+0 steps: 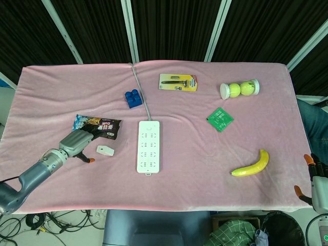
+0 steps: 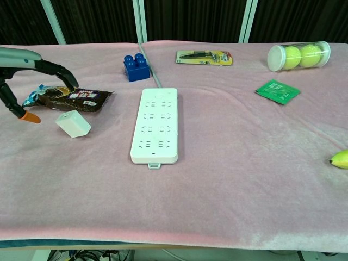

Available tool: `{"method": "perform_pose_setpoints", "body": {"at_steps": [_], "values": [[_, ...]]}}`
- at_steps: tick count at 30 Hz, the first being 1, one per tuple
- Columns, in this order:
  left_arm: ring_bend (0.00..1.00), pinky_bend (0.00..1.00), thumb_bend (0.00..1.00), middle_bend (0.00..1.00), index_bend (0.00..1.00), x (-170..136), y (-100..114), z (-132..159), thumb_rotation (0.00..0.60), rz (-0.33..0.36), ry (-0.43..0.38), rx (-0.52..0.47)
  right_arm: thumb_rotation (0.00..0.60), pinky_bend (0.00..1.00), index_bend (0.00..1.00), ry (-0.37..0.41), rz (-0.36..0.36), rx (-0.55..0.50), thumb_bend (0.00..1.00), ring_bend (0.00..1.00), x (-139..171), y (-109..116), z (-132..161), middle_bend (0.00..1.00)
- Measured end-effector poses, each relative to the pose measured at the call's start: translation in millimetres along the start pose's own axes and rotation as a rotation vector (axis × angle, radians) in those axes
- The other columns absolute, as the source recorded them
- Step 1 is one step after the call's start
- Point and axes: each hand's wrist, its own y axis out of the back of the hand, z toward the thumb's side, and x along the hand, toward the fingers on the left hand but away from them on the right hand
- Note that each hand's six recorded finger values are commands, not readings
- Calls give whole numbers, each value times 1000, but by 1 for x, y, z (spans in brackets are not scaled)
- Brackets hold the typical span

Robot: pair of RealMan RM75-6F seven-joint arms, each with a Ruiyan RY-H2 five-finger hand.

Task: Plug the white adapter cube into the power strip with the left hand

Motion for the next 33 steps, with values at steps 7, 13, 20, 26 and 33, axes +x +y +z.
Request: {"method": "perform_pose_setpoints", "body": {"at_steps": [7,13,20,26,33], "values": [[58,81,166,337,292,10,-11,-5,600,92,17,-24,600,149,0,-7,-1,-3,190,130,0,0,-1,38],[78,88,170,359,318,24,-19,-3,600,105,19,-31,600,149,0,-10,1,-6,190,131,-1,1,-3,38],[102,97,177,405,362,33,-23,2,600,108,0,-37,600,161,0,-12,12,2,190,133,-1,-1,-3,38],[123,114,180,447,395,34,-26,1,600,105,5,-34,600,162,0,-14,11,0,191,133,-1,0,-3,38],[134,115,184,460,414,36,-31,3,600,95,0,-34,600,162,0,-18,11,-1,190,133,-1,0,-4,38]]}}
